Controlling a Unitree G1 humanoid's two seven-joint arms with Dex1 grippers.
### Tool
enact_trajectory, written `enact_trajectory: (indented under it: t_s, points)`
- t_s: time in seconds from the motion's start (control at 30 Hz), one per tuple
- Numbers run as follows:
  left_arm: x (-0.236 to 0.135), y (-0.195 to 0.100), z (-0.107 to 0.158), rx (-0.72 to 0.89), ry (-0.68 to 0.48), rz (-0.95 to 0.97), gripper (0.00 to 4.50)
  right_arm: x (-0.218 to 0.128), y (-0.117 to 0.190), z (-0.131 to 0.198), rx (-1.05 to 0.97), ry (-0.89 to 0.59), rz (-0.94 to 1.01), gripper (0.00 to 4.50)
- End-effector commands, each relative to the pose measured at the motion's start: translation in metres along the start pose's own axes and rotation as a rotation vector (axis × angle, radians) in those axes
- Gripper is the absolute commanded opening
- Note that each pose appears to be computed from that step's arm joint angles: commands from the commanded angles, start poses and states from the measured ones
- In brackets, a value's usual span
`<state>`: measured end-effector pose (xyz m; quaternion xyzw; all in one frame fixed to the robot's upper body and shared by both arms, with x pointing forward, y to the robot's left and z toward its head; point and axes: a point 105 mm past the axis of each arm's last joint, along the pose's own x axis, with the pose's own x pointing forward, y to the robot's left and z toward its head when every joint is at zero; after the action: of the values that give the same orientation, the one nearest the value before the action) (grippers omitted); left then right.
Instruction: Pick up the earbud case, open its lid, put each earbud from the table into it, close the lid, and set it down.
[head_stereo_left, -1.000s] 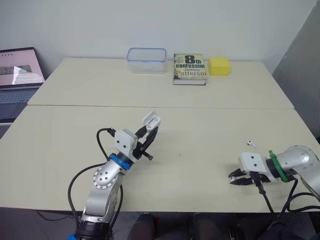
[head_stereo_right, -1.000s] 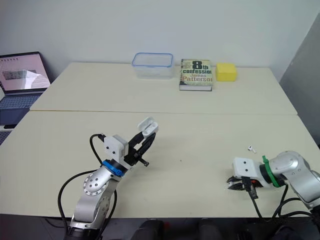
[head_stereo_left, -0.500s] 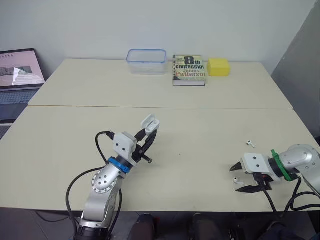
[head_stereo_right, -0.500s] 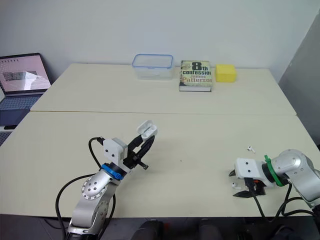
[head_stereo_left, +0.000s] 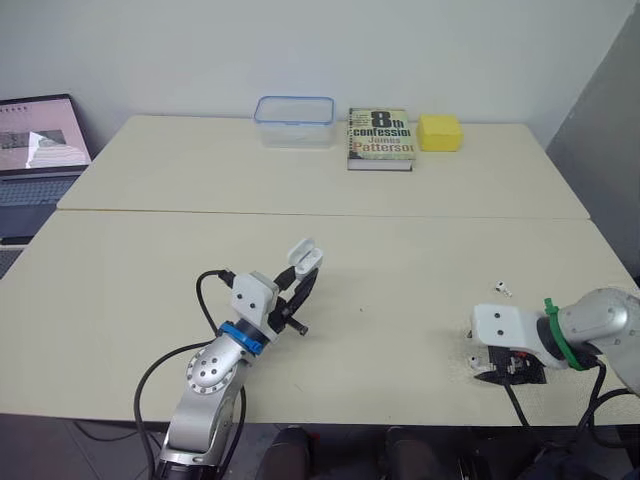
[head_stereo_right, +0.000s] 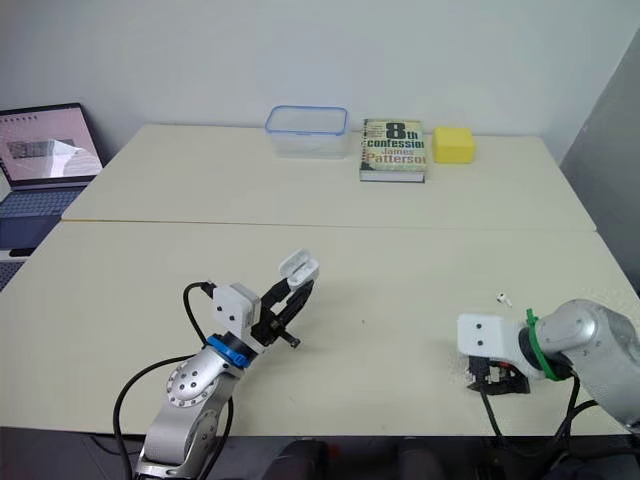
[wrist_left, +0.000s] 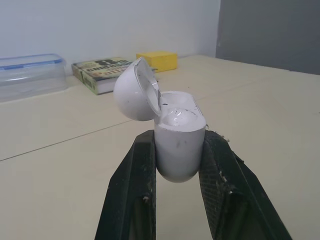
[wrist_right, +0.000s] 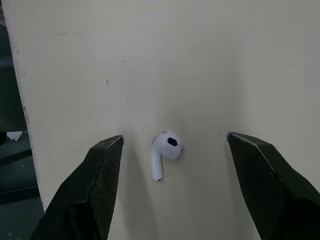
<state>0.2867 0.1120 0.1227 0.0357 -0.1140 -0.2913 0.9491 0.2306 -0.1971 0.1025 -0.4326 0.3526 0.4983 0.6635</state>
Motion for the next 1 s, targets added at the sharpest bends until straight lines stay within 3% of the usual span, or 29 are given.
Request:
enact_trajectory:
  t_s: [0.03, 0.57, 0.67, 0.9, 1.0]
  points:
    - [0.002, -0.002, 0.012, 0.029, -0.037, 0.002, 0.8, 0.002, -0.004, -0.005, -0.002, 0.032, -0.012, 3.45]
    - [0.0, 0.0, 0.007, 0.047, -0.012, 0.021, 0.8, 0.015, -0.011, -0.006, 0.02, 0.033, 0.039, 3.45]
    - [0.0, -0.001, 0.006, 0.046, -0.01, 0.021, 0.8, 0.017, -0.01, -0.008, 0.026, 0.036, 0.045, 2.85]
    - [0.0, -0.001, 0.005, 0.051, -0.007, 0.014, 0.8, 0.017, -0.009, -0.008, 0.03, 0.032, 0.052, 0.48]
    - [0.0, -0.001, 0.004, 0.052, -0.005, 0.01, 0.8, 0.014, -0.011, -0.007, 0.03, 0.026, 0.046, 0.42]
